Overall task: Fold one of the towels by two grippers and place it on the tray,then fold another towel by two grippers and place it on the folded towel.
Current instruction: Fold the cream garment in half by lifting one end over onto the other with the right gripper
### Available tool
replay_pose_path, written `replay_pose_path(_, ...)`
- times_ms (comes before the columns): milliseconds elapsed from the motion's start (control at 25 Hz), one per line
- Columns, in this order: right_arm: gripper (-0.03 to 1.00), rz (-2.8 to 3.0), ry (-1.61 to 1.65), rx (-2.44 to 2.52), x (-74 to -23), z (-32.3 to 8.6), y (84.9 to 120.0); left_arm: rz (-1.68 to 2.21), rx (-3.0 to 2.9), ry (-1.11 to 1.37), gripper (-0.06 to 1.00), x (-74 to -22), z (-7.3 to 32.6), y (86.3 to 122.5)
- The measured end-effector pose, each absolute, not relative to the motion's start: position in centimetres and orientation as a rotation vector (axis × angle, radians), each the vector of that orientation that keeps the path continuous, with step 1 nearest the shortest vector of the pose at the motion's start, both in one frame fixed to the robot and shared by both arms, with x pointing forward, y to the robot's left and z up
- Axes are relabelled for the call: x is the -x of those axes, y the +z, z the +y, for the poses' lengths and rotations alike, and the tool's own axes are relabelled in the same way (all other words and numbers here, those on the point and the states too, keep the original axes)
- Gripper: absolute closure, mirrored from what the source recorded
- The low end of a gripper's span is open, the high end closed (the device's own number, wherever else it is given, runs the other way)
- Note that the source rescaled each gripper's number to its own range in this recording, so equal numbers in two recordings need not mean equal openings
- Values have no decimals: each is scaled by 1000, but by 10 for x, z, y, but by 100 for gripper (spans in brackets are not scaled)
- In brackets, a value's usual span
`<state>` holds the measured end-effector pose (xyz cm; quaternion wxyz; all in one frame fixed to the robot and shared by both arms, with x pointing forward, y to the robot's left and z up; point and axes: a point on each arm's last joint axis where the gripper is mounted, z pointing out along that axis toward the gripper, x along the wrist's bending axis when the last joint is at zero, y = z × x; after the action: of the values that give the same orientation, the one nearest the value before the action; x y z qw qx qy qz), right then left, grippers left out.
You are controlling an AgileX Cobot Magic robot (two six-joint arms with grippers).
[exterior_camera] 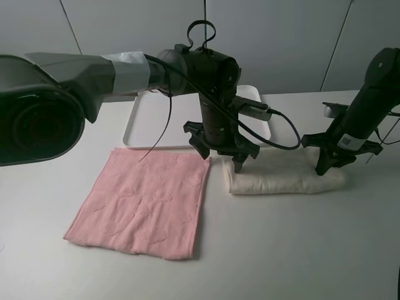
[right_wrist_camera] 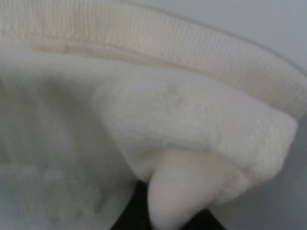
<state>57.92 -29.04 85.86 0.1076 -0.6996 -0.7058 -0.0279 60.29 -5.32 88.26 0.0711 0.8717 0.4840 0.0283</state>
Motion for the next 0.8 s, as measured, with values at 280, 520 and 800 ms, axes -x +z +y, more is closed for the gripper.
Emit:
replay_pose_path(280,91,-2055,-98,2054,-579,-288,858,1458,-2655,124,-4,-604,-51,877)
replay_pose_path(520,91,-2053,-112,2056,-579,-288,862,1459,-2658,126,-4,-604,-50,877)
replay_pose_path(800,91,-2083,-208,2093,-577,-286,890,1459,-2658,126,-4,-604,-50,877)
